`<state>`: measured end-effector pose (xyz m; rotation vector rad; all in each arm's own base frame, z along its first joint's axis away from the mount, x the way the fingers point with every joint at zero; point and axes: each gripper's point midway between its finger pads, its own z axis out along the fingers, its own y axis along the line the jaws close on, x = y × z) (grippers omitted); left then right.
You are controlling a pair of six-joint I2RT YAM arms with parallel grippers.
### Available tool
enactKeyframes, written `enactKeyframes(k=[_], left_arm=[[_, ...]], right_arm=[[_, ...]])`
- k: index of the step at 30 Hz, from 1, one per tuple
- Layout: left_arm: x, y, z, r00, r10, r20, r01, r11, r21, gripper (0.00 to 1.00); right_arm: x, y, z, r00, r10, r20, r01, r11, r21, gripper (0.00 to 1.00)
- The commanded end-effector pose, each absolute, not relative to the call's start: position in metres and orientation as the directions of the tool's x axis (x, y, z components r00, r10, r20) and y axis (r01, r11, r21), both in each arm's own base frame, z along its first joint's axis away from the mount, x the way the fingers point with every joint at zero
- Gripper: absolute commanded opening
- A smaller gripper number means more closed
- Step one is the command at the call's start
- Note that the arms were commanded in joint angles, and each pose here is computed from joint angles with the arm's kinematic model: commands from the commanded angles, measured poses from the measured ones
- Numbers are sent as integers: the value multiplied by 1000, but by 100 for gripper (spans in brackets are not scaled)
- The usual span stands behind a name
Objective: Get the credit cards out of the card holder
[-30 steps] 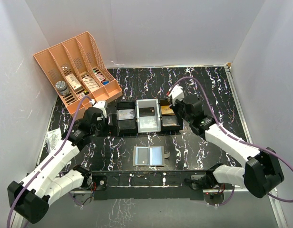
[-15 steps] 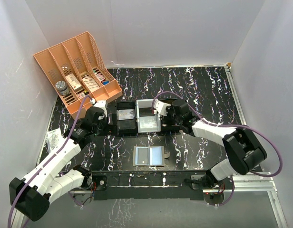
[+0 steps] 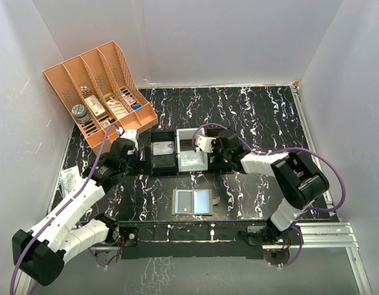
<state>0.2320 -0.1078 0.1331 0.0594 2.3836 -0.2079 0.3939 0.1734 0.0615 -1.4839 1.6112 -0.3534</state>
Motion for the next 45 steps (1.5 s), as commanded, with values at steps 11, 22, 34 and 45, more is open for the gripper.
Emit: enactKeyframes(k=[11,22,34,45], left_arm=[[236,-106,137,-724,-4,-690,103,988,-114,99],[236,-108,135,-728,-1,-685,111,987,-119,99],[235,-109,135,-731,1,-682,116,985,-124,99],[235,-109,133,-737,4,-676,113,987,-118,99]], right_arm=[[415,187,84,195,-885,-422,-643,209,-736,20],[408,187,104,199,-855,-478,-661,243,-710,41],[409,191,156,53,-643,-764,-585,600,-546,58],[389,189,129,-650,25,-760,-172,969,180,38]])
